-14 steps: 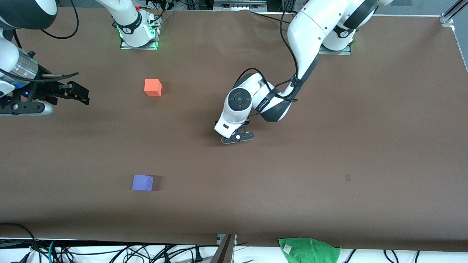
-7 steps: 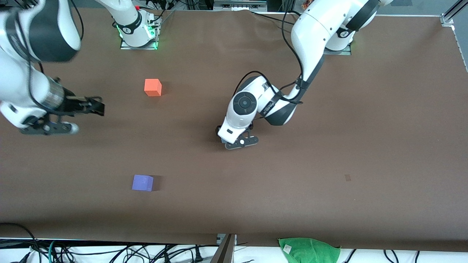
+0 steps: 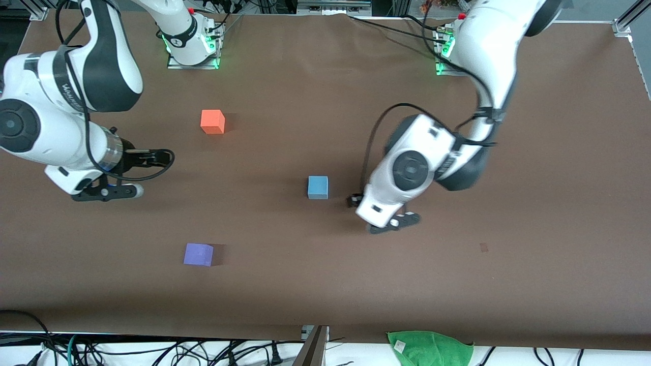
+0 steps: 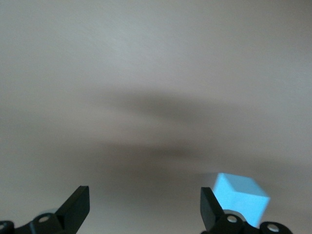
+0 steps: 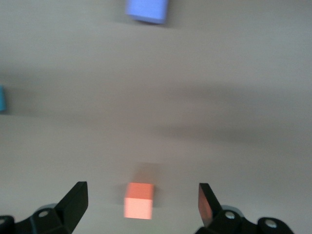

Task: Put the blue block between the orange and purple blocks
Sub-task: 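Grasp the light-blue block with the right gripper while the left gripper withdraws, then carry the light-blue block with the right gripper toward the purple block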

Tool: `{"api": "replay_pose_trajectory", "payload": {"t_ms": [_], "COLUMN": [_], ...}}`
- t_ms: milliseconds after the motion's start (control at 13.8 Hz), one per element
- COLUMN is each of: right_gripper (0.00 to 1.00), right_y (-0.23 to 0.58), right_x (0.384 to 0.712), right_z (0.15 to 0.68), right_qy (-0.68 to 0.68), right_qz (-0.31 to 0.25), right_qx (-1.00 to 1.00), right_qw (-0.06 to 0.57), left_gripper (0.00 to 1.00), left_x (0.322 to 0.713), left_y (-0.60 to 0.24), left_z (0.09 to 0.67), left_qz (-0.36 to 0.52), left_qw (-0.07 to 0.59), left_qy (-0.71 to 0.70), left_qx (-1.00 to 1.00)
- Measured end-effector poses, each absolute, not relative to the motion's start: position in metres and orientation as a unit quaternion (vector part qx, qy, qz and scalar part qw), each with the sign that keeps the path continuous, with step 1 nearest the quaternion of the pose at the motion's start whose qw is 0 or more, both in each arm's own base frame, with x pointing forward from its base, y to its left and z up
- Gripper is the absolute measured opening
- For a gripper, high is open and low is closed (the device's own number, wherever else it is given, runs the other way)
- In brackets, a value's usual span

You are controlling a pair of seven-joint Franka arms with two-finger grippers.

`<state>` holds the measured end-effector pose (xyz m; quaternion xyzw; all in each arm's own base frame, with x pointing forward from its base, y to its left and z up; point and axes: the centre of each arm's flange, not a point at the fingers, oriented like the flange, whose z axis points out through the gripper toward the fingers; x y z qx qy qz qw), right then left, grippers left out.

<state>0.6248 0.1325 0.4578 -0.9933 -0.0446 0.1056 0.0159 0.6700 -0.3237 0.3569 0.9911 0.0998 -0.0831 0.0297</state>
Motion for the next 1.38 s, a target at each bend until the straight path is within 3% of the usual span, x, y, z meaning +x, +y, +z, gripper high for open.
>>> {"api": "replay_pose_trajectory", "payload": {"t_ms": [290, 652, 1014, 1377], "right_gripper": [1.00, 1.00, 1.00, 0.99], "right_y": [0.226, 0.384, 0.477, 0.479], "right_x": [0.628, 0.603, 0.570, 0.569], "right_z": [0.413, 0.349, 0.252, 0.233], "right_qy": [0.009, 0.097, 0.079, 0.064], "right_qz": [0.085, 0.030, -0.006, -0.017], "right_qx": [-0.995, -0.990, -0.994, -0.997], "right_qw": [0.044, 0.098, 0.071, 0.048], "left_gripper": [1.00, 1.00, 1.00, 1.00], "left_x": [0.694, 0.699, 0.657, 0.593], "left_y": [-0.201, -0.076, -0.067, -0.009], "left_z": [0.395, 0.432, 0.532, 0.587], "left_qz": [-0.115, -0.133, -0.102, -0.116], "left_qw": [0.026, 0.041, 0.027, 0.001], "left_qy": [0.047, -0.005, -0.003, 0.023], "left_qx": [0.992, 0.990, 0.994, 0.993]}}
